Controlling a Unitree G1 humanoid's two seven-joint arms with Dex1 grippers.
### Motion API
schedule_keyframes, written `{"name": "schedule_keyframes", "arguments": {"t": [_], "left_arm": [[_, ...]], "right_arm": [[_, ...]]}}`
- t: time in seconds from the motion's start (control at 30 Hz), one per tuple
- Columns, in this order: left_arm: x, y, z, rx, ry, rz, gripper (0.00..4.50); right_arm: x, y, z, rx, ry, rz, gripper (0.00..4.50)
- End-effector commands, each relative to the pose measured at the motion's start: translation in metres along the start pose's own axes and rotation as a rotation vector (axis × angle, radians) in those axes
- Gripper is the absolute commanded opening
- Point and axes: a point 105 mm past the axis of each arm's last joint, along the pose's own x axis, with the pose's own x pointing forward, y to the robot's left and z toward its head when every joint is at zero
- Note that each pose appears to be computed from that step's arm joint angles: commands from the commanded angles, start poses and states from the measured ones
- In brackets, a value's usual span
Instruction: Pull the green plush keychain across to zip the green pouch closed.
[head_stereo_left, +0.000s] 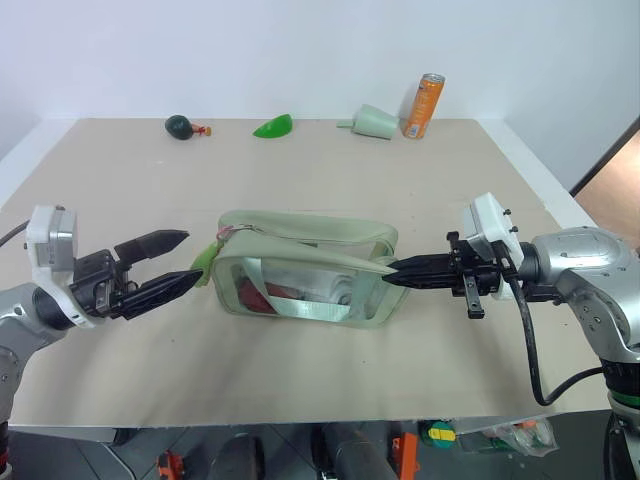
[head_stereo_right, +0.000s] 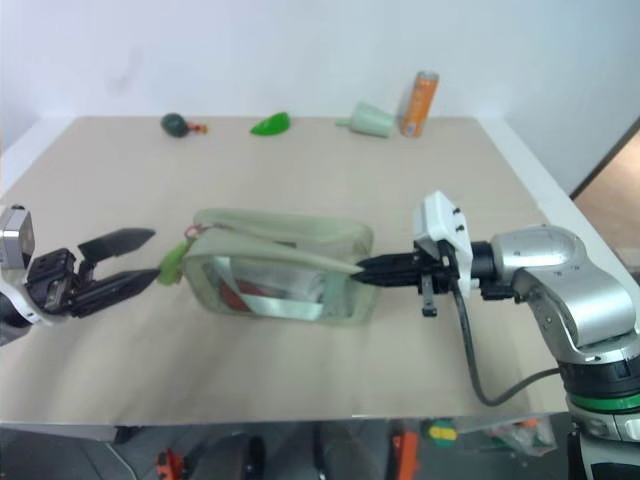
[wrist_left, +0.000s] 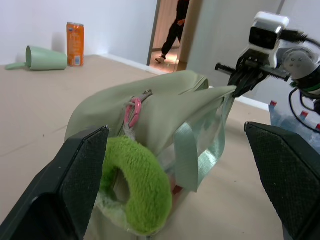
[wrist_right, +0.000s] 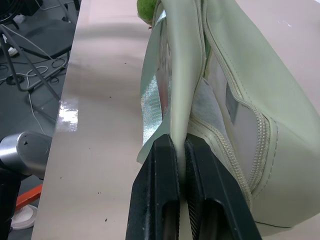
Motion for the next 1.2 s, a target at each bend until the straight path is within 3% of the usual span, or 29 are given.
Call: {"name": "schedule_keyframes", "arguments": {"t": [0.03,0.23,0.7,0.93,1.2], "left_arm": [[-0.003,0.003,-0.001,0.027,0.034,0.017,4.50],[-0.001,0.008,-0.017,-0.028,0.075,0.019,4.50],[0.001,0.017,-0.007,-0.032,0.021,0.028,0.04],[0.007,0.018,0.007,0.008,-0.034,0.035,0.04],[0.056,0.001,0.044,0.111,-0.154,-0.123,0.04]], "right_arm": [[0.003,0.002,0.002,-0.015,0.001,0.011,0.02],[0.002,0.004,0.002,-0.014,0.002,0.004,0.02],[0.003,0.002,0.002,-0.016,0.000,-0.013,0.00],[0.003,0.001,0.002,-0.018,-0.003,-0.014,0.00],[0.005,-0.002,0.003,-0.027,-0.002,-0.014,0.00]]}}
